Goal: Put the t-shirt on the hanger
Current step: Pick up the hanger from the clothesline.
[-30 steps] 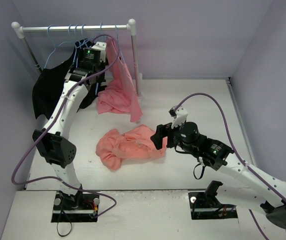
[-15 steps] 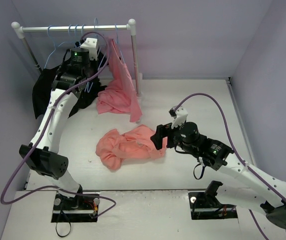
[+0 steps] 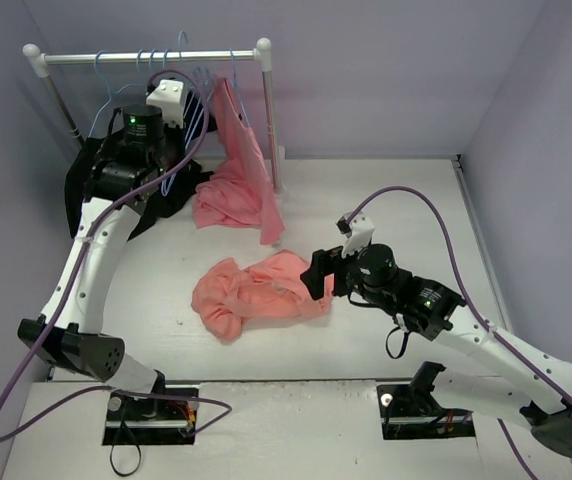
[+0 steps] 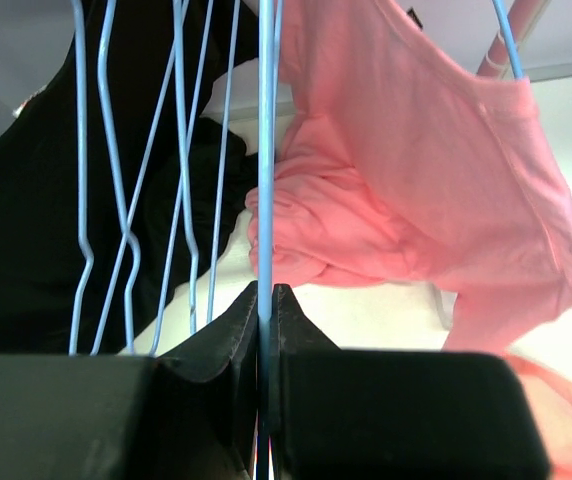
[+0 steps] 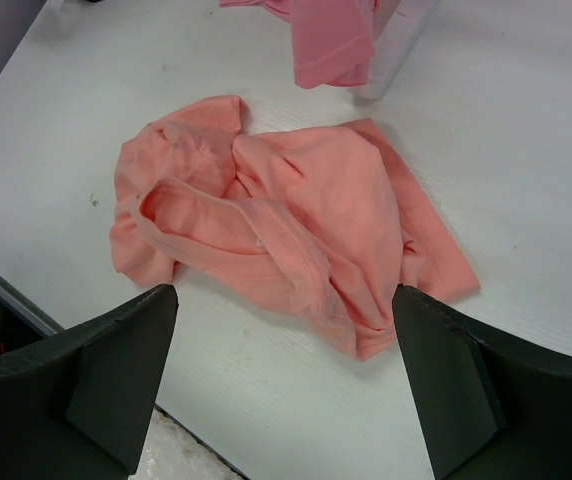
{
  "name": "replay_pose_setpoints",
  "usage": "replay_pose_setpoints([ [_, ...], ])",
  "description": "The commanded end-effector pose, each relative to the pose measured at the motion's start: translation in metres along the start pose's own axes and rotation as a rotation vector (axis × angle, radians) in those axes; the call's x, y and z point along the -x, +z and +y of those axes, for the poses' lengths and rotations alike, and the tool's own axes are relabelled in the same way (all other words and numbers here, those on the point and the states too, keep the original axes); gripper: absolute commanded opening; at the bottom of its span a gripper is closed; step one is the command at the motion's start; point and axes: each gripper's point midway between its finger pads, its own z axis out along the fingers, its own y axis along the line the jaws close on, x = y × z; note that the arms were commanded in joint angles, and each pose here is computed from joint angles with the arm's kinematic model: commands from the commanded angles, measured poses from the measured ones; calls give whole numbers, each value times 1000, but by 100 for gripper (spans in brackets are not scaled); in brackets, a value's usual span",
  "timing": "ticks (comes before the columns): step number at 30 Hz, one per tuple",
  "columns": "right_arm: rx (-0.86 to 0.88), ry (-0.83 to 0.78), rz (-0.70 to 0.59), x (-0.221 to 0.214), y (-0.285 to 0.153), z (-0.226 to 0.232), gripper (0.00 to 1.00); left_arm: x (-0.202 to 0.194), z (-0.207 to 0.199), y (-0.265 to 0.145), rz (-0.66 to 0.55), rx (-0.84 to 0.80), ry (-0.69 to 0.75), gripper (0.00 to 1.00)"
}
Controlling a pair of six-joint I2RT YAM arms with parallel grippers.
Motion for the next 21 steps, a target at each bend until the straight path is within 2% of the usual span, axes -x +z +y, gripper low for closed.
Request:
replay_pose_setpoints([
  [1, 9, 20, -20, 6, 7, 4, 86, 29, 7, -53, -145, -16, -10, 0],
  [6, -46, 22, 29, -12, 21, -4, 85, -28, 1, -87, -58, -80, -11, 0],
  [11, -120, 31, 85, -33, 38, -15, 85, -109, -11, -128, 56, -182, -5, 0],
  [14, -134, 23, 128, -46, 47, -16, 84, -144, -16, -150, 103, -236, 10, 0],
  [21, -144, -2, 226, -77, 73, -18, 81, -170, -38, -187, 110, -403, 48, 0],
])
